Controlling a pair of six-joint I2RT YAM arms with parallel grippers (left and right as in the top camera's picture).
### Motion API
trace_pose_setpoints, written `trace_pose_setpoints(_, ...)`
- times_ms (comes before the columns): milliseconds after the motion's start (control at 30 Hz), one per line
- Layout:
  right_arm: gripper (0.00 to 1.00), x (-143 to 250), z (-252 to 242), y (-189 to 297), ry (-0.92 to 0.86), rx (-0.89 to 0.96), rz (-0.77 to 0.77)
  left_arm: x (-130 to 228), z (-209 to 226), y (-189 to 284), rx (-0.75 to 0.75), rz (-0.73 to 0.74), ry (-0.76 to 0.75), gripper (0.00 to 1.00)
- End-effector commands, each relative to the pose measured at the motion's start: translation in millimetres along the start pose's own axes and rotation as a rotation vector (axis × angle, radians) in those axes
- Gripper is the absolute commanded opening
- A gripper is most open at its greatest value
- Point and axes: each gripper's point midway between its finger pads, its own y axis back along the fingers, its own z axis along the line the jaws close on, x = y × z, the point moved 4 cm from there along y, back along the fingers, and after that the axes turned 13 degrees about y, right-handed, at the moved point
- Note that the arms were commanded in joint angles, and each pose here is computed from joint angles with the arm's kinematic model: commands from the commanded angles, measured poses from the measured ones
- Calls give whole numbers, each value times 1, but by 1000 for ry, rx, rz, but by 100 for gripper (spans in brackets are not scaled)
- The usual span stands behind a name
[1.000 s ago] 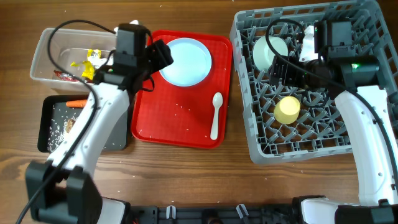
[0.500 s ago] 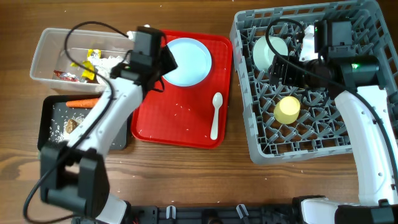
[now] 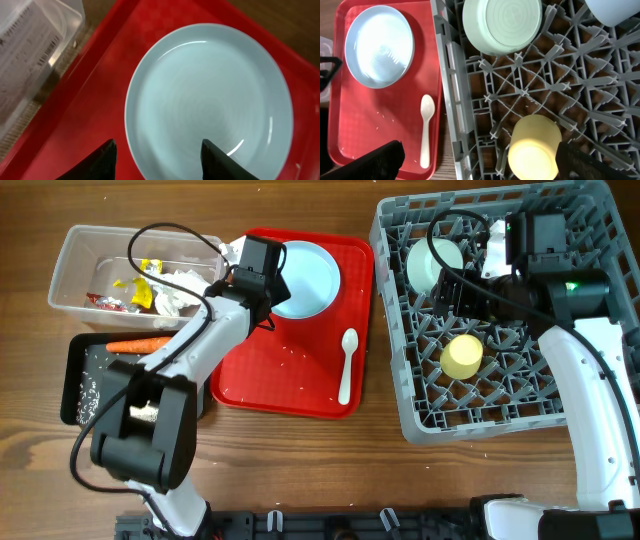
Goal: Sort waste into correct bins and load items into the dishwasher rack
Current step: 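Move the left gripper to the pale blue plate and grasp its rim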
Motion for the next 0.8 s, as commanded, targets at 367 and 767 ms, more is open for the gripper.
trace_pose_setpoints(367,100,2,-2,-3,2,20,20,16,17,-43,-86,25,32,40)
trace_pose_setpoints(767,100,3,-2,-3,1,20,26,24,24,-51,-117,46,24,7)
